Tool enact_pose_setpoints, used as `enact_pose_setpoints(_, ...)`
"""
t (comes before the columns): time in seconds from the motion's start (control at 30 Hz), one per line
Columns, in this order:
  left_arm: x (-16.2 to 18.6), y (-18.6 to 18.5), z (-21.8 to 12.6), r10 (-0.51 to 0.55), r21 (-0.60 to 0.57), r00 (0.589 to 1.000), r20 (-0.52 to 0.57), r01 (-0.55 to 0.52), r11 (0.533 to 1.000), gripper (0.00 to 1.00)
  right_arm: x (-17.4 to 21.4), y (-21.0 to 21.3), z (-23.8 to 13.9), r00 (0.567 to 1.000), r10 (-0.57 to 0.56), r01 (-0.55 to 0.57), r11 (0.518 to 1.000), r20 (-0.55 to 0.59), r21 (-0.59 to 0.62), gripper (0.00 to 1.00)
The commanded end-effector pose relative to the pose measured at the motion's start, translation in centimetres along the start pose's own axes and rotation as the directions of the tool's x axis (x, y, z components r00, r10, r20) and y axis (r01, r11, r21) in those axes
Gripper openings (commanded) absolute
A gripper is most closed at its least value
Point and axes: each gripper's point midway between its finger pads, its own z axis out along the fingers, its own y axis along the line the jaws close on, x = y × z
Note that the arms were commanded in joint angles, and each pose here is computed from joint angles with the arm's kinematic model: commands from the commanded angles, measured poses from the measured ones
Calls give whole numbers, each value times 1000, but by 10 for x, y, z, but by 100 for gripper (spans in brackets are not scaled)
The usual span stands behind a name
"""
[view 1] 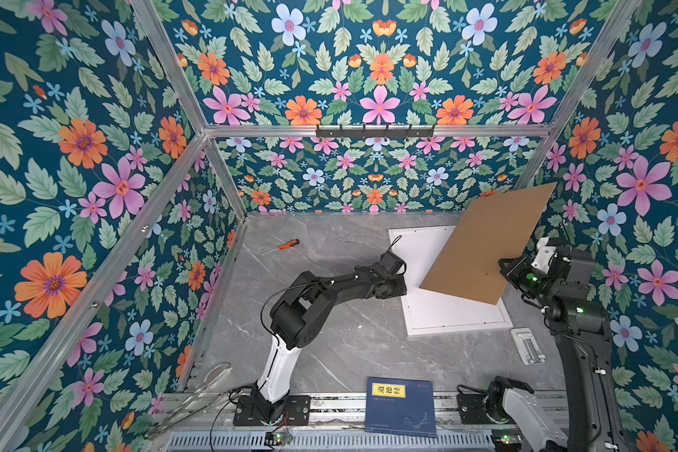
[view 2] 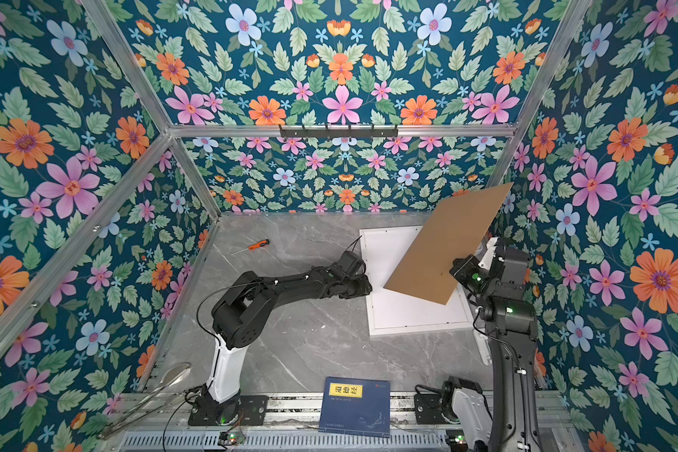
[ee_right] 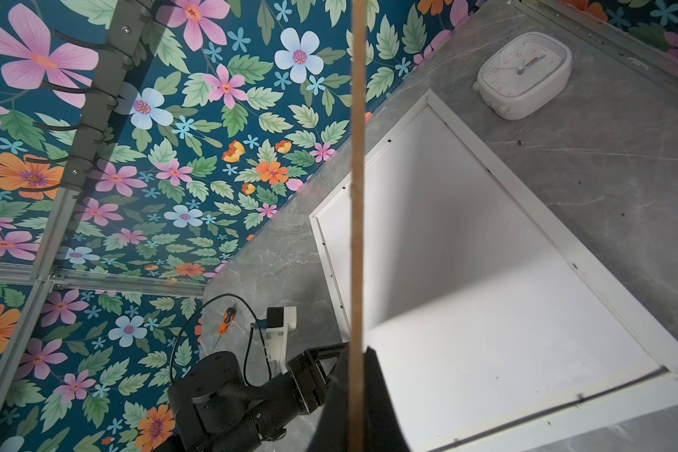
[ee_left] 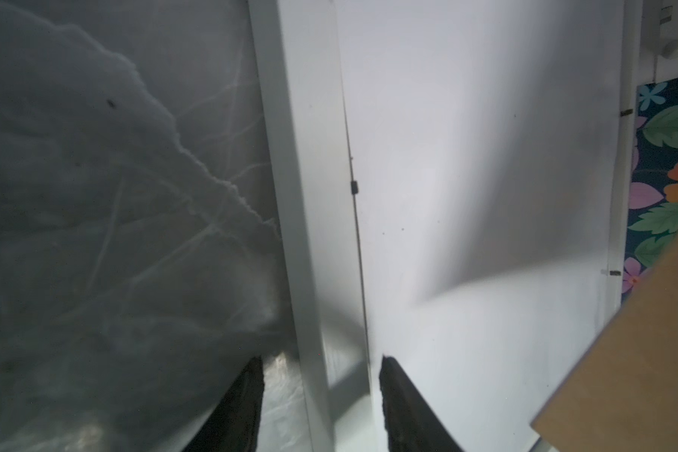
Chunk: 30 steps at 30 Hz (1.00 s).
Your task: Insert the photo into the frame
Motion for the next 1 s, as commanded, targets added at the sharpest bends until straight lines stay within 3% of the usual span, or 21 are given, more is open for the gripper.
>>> enact_pose_setpoints(0.0, 2, 9, 3, 2, -56, 1000, -13, -3, 998, 46, -11, 12, -3, 999, -24, 26, 999, 45, -45, 0)
enact_pose_setpoints(0.23, 6, 21, -3, 10, -122, 999, -32, -14, 992, 29, -6, 16, 2, 1000, -22, 23, 997, 7, -77, 0)
enact_pose_setpoints(0.43, 9, 42, -19, 12, -166, 999, -46, -20, 986, 13, 6, 28, 11, 997, -30, 17, 984, -71, -176, 0)
enact_pose_setpoints(0.7, 9, 93, -61, 5, -216, 999, -53, -17, 976, 10, 25, 43, 23, 981, -34, -29, 947, -189, -319, 0)
enact_pose_setpoints(0.87, 2, 112, -79, -20, -193, 999, -25, 15, 981, 10, 30, 43, 25, 976, -40, -32, 946, -214, -324, 0)
enact_pose_setpoints(0.97, -8, 99, -84, -5, -157, 1000, 2, 6, 988, 22, 25, 39, 21, 982, -37, -19, 957, -185, -289, 0)
